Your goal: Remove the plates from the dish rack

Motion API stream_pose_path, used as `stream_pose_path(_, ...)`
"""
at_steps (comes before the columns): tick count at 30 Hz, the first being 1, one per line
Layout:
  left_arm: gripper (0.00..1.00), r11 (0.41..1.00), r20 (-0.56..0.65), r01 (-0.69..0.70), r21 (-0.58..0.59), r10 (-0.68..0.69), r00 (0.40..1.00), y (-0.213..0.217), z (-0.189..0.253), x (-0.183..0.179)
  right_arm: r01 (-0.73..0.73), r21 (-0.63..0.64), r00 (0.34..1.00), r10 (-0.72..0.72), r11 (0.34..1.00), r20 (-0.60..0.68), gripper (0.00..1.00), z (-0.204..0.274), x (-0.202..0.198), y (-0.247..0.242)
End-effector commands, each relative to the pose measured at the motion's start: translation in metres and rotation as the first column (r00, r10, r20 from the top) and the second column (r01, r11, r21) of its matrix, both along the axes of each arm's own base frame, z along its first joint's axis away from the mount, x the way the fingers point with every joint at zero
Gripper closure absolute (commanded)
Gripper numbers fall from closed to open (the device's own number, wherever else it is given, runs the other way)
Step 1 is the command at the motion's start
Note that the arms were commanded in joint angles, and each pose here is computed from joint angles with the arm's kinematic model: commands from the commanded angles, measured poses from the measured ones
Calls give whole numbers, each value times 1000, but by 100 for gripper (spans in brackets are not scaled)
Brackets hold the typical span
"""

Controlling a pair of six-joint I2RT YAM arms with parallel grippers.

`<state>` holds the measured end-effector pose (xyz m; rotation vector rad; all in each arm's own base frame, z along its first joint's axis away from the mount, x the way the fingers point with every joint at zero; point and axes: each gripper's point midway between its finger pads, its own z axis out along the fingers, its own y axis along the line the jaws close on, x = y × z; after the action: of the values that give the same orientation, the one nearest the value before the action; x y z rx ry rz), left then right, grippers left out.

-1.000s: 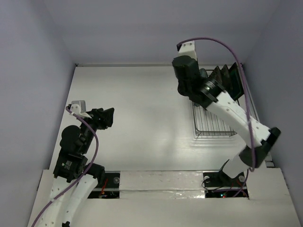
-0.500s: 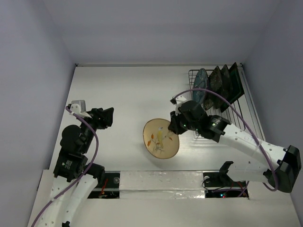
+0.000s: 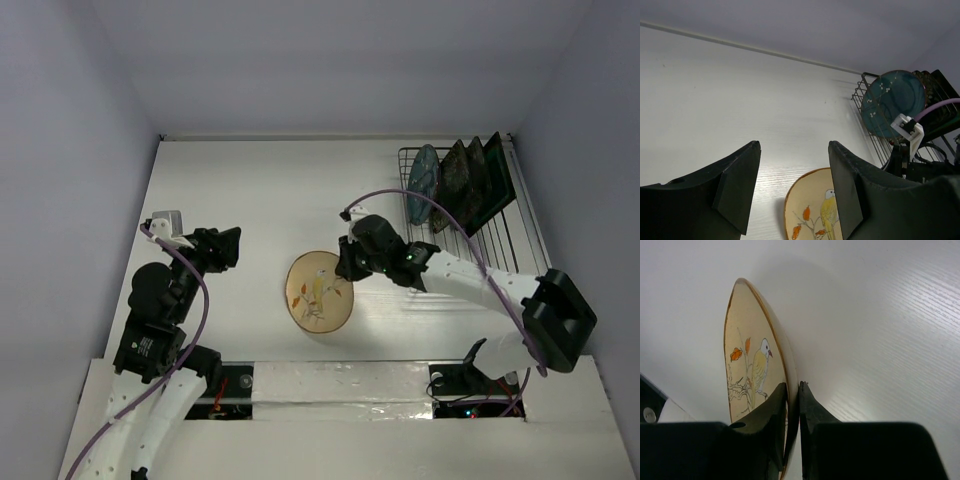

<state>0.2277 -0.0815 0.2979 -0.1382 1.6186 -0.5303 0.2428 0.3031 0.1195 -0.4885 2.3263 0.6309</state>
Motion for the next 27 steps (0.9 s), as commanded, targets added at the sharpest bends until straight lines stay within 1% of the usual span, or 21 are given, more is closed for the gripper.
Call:
stream_pose_path(1,47,1000,23,2,-2,-2,1000,0,5,2,92,25,990,-94,995,103,100,5,29,7)
stream_pose_path(2,47,1000,25,4,-1,-4,1000,-1,5,2,106,-1,990,-106,994,98,99,-1,31,4)
stream_pose_path(3,47,1000,24,4,-2,-4,1000,-1,5,2,124,-41,989,-121,991,85,95,-14,32,0)
stream_pose_path(4,47,1000,24,4,-2,-4,1000,-1,5,2,172,-84,981,-164,981,100,85,-21,38,-9)
stream_pose_path(7,47,1000,24,4,-2,-4,1000,-1,5,2,247,-197,967,-229,949,112,71,-46,41,-32)
stream_pose_path(10,47,1000,26,4,-3,-4,1000,-1,5,2,285,-263,958,-268,922,98,70,-67,40,-44)
stream_pose_path(14,47,1000,21,4,-2,-4,1000,-1,5,3,294,-285,955,-293,912,48,70,-86,35,-44)
stream_pose_path(17,47,1000,20,4,-1,-4,1000,-1,4,3,305,-277,951,-308,911,34,68,-94,33,-44)
stream_pose_path(22,47,1000,18,4,-1,-4,1000,-1,4,4,336,-297,940,-339,894,43,58,-102,34,-50)
stream_pose_path(27,47,1000,24,4,-4,-4,1000,-1,5,2,343,-288,936,-351,894,27,58,-108,30,-51)
